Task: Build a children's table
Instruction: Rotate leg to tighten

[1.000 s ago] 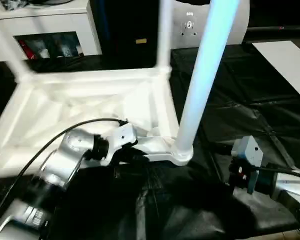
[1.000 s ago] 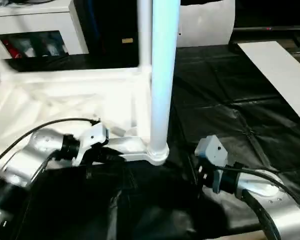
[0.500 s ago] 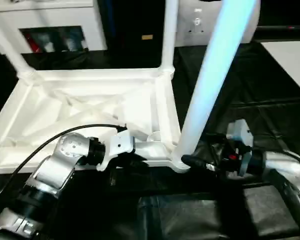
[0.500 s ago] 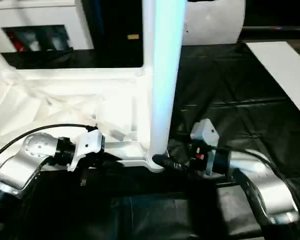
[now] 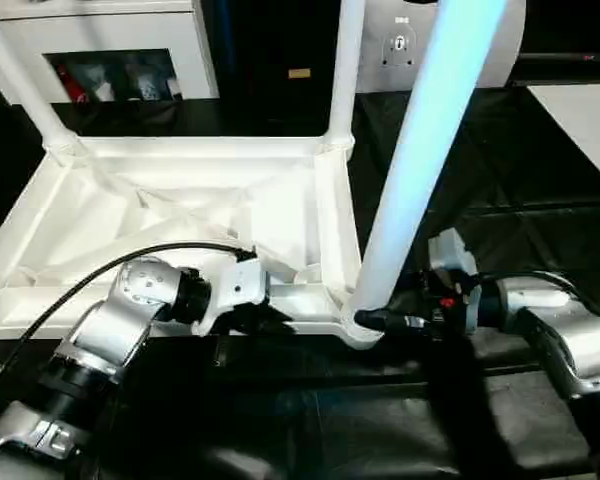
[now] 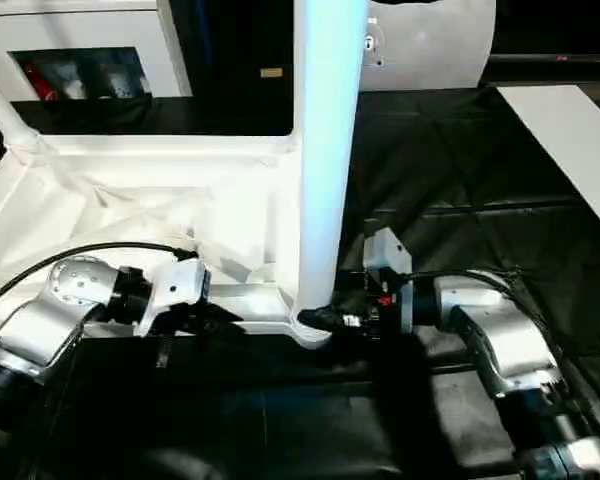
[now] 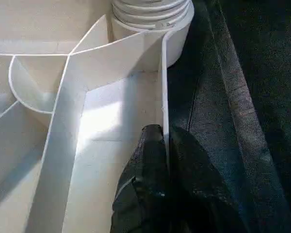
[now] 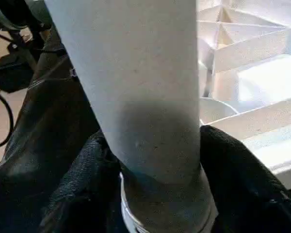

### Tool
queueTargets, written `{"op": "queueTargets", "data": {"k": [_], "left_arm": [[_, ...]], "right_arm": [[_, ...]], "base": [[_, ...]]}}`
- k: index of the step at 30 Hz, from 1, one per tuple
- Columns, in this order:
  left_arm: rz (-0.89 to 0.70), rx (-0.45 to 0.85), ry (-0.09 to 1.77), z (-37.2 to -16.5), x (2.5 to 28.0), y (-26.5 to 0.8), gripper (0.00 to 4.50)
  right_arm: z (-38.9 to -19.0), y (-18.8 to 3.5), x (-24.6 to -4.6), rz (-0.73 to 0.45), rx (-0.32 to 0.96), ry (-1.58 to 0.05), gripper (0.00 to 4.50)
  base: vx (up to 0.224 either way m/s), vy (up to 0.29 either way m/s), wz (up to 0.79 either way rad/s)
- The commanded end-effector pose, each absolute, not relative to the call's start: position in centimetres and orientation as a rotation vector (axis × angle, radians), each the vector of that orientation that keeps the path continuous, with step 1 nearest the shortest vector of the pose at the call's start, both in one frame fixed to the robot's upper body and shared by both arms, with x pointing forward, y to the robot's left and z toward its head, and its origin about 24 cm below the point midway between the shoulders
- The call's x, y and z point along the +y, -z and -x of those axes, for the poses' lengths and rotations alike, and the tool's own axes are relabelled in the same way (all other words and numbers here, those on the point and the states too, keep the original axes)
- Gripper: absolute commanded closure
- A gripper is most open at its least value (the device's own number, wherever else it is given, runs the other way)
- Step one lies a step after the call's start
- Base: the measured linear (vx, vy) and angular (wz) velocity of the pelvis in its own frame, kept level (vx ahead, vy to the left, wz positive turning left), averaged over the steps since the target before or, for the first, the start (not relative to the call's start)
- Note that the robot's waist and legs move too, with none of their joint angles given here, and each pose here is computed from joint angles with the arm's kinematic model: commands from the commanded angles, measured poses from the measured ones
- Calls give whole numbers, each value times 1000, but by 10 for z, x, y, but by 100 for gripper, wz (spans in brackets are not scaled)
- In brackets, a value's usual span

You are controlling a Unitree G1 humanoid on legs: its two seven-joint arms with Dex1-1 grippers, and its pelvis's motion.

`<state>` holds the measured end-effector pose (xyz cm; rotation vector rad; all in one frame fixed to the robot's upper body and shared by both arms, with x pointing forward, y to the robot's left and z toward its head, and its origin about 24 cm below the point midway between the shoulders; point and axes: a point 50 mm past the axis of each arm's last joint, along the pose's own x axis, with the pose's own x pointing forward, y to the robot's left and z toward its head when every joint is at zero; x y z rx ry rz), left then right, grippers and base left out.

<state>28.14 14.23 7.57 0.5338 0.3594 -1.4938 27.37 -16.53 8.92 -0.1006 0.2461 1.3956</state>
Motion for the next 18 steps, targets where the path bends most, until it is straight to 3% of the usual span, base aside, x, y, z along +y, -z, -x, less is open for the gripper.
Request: {"op": "queueTargets", "data": {"k": [1,12,18], "left_arm": [[-518,403,1548,-276,141,-67,450],[-473,422,1489,-279,140,-68,450],[-347,385,1329,-284,118,-72,450]], "right_arm": [[-275,-89,-165,112,255,-1412,231],[-265,-85,-154,35,263,-1423,247],[-269,-70,-124,49,241,-1106,249]], "base": [[0,0,0],[0,0,0],[0,0,0]]}}
